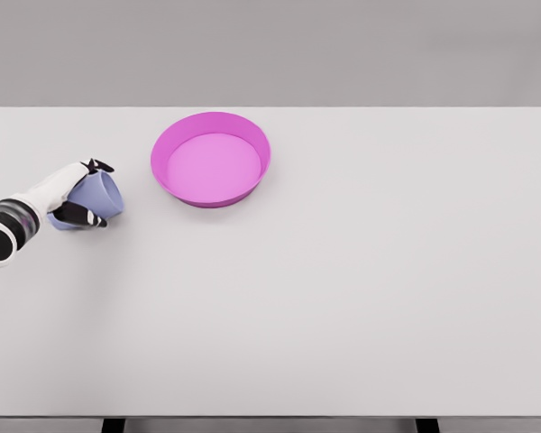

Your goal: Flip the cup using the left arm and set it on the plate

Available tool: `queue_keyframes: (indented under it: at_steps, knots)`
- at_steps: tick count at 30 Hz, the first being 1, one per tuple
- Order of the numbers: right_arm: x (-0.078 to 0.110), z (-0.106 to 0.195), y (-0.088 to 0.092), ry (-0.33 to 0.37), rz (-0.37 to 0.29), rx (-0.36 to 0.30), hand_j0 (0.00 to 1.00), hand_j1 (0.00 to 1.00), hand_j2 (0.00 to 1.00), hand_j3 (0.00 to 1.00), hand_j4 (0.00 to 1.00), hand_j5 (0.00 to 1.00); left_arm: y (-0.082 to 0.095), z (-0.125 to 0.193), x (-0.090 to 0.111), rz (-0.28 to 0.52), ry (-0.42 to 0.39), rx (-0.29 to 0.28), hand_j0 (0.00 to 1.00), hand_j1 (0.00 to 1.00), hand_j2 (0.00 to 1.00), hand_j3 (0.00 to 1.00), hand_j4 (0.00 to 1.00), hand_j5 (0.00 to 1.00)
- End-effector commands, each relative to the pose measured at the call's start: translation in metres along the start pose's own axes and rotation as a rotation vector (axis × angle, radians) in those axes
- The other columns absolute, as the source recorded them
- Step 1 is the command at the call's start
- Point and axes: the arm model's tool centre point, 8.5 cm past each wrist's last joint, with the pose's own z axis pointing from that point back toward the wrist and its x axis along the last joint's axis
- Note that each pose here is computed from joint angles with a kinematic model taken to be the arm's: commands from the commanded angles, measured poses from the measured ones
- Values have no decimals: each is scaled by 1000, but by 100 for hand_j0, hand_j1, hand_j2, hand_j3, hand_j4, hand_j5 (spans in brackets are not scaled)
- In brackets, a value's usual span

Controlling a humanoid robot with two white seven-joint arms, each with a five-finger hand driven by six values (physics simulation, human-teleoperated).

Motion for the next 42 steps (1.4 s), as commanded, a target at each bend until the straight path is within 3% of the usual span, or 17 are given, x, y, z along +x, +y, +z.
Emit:
queue_keyframes:
  at_steps: [1, 9, 12, 17, 23, 30, 35, 42]
  knots:
    - [0, 0, 0, 0, 0, 0, 100, 100, 100, 100, 100, 100, 2, 0, 1, 5, -5, 7, 69, 69, 69, 69, 69, 69]
    - [0, 0, 0, 0, 0, 0, 100, 100, 100, 100, 100, 100, 21, 0, 19, 53, -86, 52, 70, 70, 70, 70, 70, 70]
    - [0, 0, 0, 0, 0, 0, 100, 100, 100, 100, 100, 100, 29, -1, 34, 78, -152, 68, 70, 70, 70, 70, 70, 70]
    - [0, 0, 0, 0, 0, 0, 100, 100, 100, 100, 100, 100, 31, -5, 49, 106, -188, 77, 70, 70, 70, 70, 70, 70]
    - [0, 0, 0, 0, 0, 0, 100, 100, 100, 100, 100, 100, 36, -7, 60, 201, -234, 69, 71, 71, 71, 71, 71, 71]
    - [0, 0, 0, 0, 0, 0, 100, 100, 100, 100, 100, 100, 34, -17, 78, 284, -409, 61, 71, 71, 71, 71, 71, 71]
    - [0, 0, 0, 0, 0, 0, 100, 100, 100, 100, 100, 100, 30, -28, 84, 345, -493, 57, 71, 71, 71, 71, 71, 71]
    - [0, 0, 0, 0, 0, 0, 100, 100, 100, 100, 100, 100, 23, -37, 91, 383, -525, 54, 72, 72, 72, 72, 72, 72]
